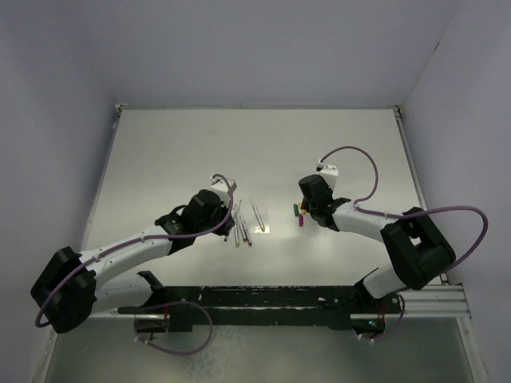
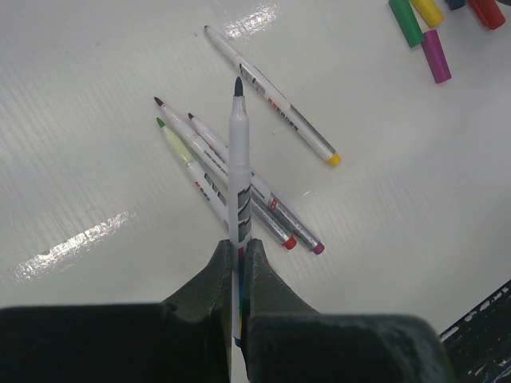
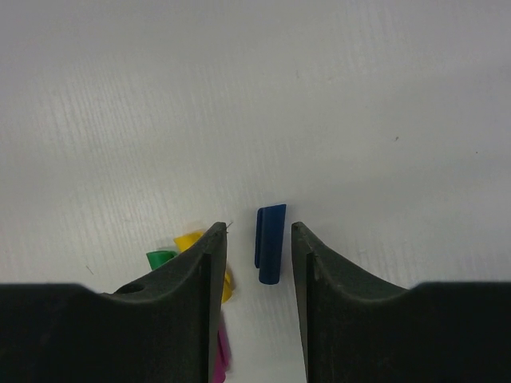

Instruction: Insert the pens into the pen caps

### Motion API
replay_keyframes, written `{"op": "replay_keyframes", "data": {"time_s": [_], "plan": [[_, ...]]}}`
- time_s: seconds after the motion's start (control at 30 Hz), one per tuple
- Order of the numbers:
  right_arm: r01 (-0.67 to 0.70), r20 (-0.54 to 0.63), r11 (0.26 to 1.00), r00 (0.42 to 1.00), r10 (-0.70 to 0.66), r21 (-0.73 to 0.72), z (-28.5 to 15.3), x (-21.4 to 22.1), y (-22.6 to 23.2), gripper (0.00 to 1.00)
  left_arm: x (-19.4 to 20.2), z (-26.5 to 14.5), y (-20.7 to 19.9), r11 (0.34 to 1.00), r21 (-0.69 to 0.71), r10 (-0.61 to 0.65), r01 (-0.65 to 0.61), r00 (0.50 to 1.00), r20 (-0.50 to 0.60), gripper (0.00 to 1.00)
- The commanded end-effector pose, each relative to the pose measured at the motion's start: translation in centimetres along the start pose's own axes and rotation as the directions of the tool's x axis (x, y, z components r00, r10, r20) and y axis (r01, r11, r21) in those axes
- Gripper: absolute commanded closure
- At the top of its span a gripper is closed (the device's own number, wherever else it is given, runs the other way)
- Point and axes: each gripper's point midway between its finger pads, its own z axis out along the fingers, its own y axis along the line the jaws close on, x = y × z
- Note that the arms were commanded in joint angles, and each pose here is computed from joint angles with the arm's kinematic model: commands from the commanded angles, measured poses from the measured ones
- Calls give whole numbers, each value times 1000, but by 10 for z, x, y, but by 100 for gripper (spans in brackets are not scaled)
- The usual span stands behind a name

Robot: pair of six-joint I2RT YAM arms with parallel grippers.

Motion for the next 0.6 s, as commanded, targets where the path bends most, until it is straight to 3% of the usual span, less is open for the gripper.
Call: {"op": "replay_keyframes", "data": {"time_s": [0.0,0.57], "plan": [[-44,54,999,998,43,24,2,-20,2,59,-10,0,-8,999,38,15,-16,999,42,100],[-36,31,998,999,35,43,13,-9,-1,59,-4,3,-6,999,32,15,-16,1000,24,100]]}}
